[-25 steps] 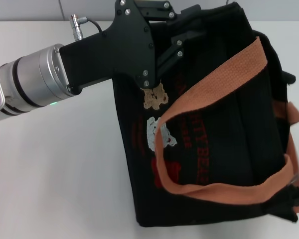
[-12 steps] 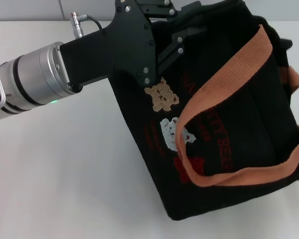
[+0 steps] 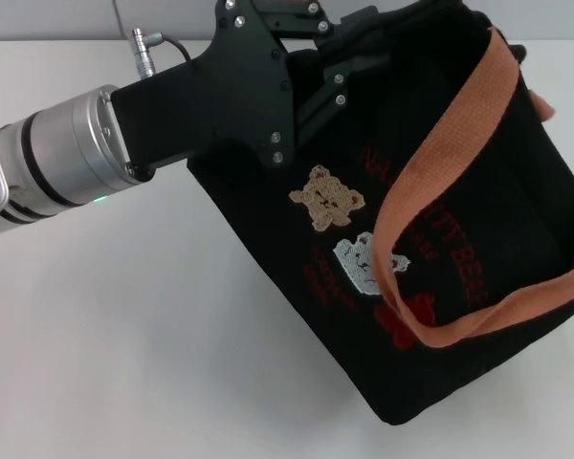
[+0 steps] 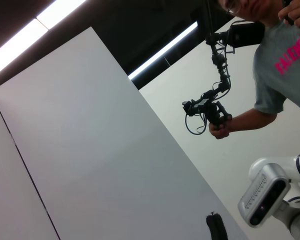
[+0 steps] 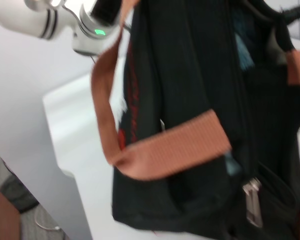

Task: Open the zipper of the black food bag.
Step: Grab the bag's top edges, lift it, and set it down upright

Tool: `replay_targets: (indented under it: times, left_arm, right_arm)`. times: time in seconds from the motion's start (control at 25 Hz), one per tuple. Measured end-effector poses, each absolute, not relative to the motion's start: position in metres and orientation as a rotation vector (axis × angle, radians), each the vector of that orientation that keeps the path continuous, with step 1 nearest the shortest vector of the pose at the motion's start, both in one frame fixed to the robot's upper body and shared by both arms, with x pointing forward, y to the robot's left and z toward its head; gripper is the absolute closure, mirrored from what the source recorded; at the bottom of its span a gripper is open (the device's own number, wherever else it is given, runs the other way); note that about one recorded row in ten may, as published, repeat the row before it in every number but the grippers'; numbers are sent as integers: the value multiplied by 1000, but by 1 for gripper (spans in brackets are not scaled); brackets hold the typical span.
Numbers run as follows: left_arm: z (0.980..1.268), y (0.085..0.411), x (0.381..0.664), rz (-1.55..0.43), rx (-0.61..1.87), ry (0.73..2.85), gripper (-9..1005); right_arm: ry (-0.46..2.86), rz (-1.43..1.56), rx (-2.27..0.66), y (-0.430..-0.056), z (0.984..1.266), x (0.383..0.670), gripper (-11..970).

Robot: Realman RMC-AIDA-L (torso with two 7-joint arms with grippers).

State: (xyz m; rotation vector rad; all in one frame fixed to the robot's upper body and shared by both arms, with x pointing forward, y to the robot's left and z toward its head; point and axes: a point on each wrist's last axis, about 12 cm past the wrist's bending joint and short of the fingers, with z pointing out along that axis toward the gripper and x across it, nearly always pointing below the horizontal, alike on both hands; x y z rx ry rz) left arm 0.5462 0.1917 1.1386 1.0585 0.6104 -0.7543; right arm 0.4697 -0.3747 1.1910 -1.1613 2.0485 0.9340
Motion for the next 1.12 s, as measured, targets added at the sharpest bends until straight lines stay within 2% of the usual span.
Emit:
replay_targets:
  times: [0.12,0.36,0.64,0.88,1.12]
  left_arm:
    - [1139,192,546,-754,1058,611,844]
    - [1139,191,546,-755,1058,610,844]
    - [1140,191,547,-757,1061,605,843]
    - [1140,191,546,-759,1060,603,843]
    - [1134,194,544,-751,1025,635,843]
  right_arm:
    - [2071,879,-1134,-383,1186,467,493]
    - [2074,862,-1093,-386,1175,470,463]
    - [2040,799,-1118,-359,1152,488,477]
    - [1979,777,-1118,-329,1128,517,489]
    - [1856,716,-1034,-313,1119,543,595]
